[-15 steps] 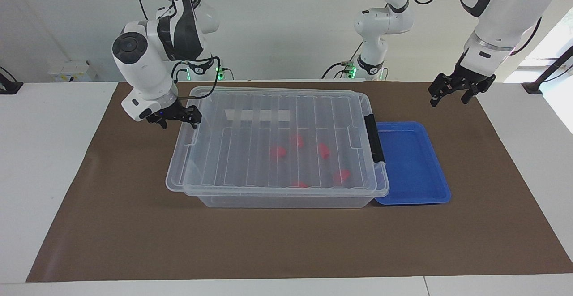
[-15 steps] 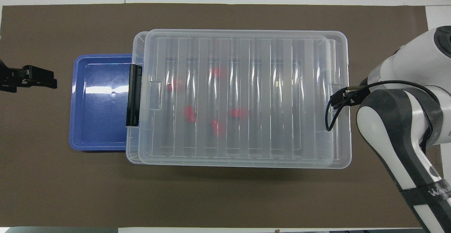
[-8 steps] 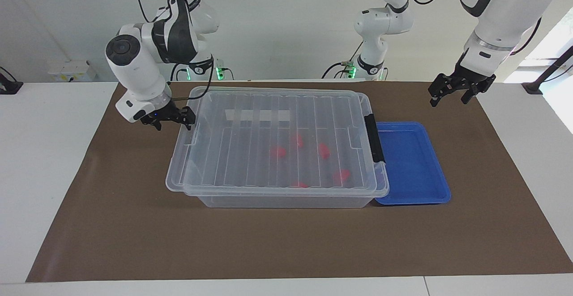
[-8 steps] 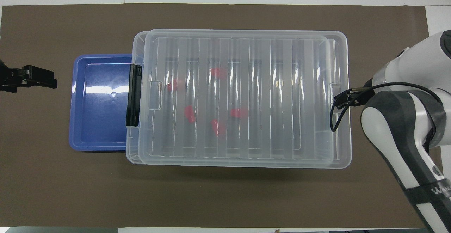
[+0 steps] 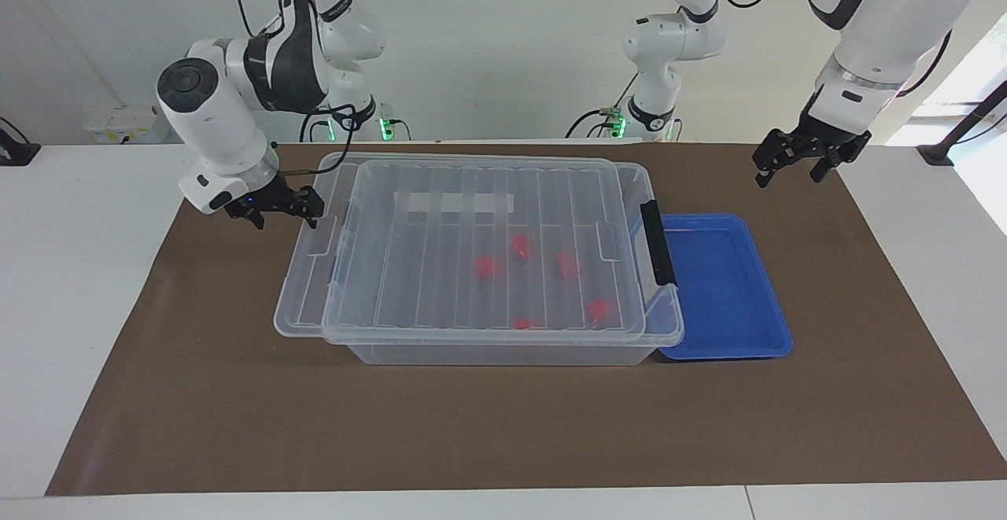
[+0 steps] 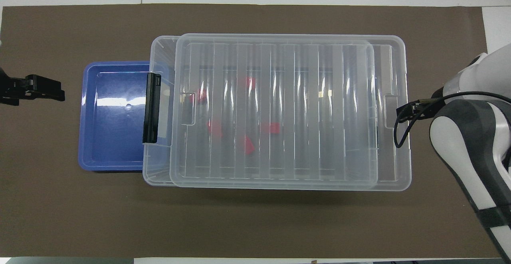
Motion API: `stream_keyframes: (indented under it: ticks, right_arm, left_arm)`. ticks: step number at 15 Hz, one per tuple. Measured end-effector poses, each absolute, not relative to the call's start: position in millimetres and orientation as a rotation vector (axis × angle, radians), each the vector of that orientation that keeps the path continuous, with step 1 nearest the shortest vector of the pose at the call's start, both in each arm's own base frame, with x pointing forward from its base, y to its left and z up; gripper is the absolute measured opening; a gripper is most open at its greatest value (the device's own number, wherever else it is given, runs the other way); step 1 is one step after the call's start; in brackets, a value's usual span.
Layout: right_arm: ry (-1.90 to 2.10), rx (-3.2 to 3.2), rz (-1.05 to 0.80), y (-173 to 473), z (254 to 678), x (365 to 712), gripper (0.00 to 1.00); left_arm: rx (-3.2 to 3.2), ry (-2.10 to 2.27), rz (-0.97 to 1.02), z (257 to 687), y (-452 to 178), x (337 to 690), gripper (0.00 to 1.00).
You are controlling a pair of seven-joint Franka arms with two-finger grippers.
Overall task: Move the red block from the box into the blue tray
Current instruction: 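Slide the clear lid away from the blue tray with the right gripper, then reach the left gripper into the box and grasp a red block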
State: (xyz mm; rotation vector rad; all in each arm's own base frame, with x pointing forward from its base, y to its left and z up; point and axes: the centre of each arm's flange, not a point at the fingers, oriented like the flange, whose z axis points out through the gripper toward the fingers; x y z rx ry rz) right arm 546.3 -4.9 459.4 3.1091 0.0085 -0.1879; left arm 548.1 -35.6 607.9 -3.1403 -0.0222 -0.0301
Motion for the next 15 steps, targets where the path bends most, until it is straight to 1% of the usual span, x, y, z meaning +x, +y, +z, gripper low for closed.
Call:
stream_keyframes:
  ticks: [5, 8, 11, 15]
  right_arm:
    - [0.076, 3.105, -0.157, -37, 461, 548, 1.0]
    - [0.101, 3.096, -0.156, -58, 461, 546, 1.0]
    - [0.104, 3.083, -0.147, -74, 462, 545, 1.0]
    - [0.128, 3.084, -0.136, -96, 463, 543, 1.0]
  left_arm:
    - [-3.141, -0.005, -0.031, 608, -42, 548, 1.0]
    - [-3.143, 0.047, -0.046, 606, -60, 547, 1.0]
    - [-3.15, 0.064, -0.083, 591, -103, 543, 1.0]
    - [-3.165, 0.037, -0.122, 553, -178, 528, 1.0]
